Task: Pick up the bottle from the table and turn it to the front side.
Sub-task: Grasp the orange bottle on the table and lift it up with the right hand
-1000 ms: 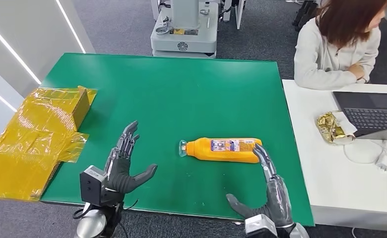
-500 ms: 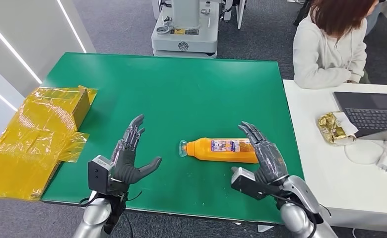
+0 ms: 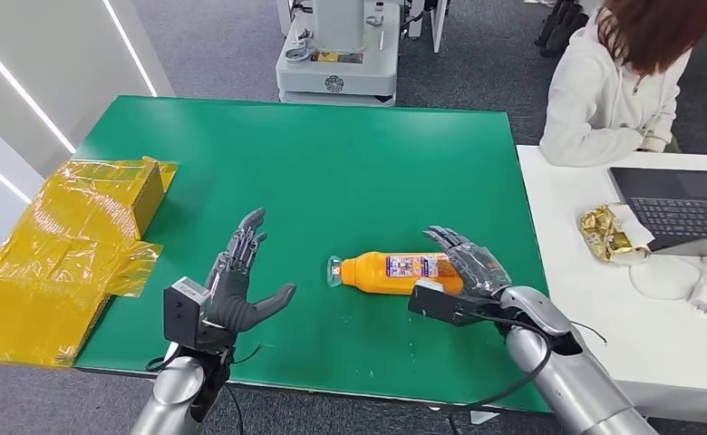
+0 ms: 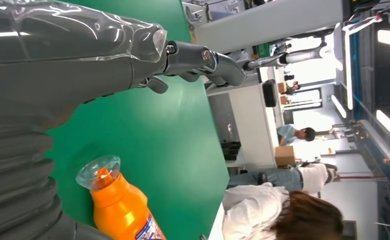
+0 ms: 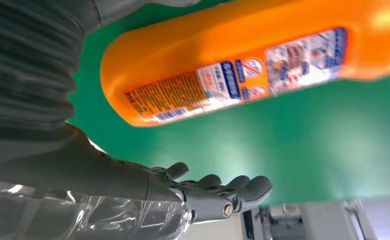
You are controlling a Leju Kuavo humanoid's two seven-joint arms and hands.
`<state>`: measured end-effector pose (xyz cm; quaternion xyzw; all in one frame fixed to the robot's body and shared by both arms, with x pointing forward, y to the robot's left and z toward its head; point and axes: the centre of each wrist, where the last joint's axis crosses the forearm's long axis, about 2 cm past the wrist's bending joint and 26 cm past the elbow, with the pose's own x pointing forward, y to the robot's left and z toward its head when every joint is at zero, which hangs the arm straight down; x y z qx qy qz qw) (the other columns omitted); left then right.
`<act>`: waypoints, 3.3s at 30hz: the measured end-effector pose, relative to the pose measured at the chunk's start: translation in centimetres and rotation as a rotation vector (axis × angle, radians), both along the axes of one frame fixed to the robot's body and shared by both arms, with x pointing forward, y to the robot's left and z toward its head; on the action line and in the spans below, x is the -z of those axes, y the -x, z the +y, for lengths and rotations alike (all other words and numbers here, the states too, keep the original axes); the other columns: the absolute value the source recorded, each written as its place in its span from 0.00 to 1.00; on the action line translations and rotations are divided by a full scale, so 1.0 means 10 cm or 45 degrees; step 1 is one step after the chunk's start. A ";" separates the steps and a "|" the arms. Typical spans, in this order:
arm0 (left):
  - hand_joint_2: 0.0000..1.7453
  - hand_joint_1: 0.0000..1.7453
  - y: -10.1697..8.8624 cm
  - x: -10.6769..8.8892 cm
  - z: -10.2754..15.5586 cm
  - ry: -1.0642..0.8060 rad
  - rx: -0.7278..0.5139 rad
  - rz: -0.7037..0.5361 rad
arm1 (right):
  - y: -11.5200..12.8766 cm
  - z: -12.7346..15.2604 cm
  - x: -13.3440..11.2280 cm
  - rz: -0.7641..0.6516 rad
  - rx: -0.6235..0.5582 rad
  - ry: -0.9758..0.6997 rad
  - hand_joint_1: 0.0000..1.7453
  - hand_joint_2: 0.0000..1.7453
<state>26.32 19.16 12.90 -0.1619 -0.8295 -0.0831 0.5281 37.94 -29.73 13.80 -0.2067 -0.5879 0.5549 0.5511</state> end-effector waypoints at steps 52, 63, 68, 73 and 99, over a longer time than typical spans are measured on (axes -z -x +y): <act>1.00 0.00 0.04 0.19 0.09 -0.022 -0.048 0.111 | -0.16 -0.21 0.16 0.219 -0.026 0.300 0.91 1.00; 1.00 0.00 0.05 0.21 0.09 -0.023 -0.054 0.117 | -0.14 -0.21 0.20 0.207 -0.052 0.276 1.00 1.00; 1.00 0.00 0.05 0.22 0.10 -0.019 -0.060 0.115 | -0.13 -0.21 0.21 0.192 -0.061 0.251 1.00 1.00; 1.00 0.00 0.05 0.23 0.10 -0.014 -0.067 0.113 | -0.06 -0.21 0.31 0.181 -0.085 0.108 1.00 1.00; 1.00 0.00 0.03 0.24 0.14 0.001 -0.112 0.103 | 0.82 -0.05 0.72 0.052 -0.071 -0.511 1.00 1.00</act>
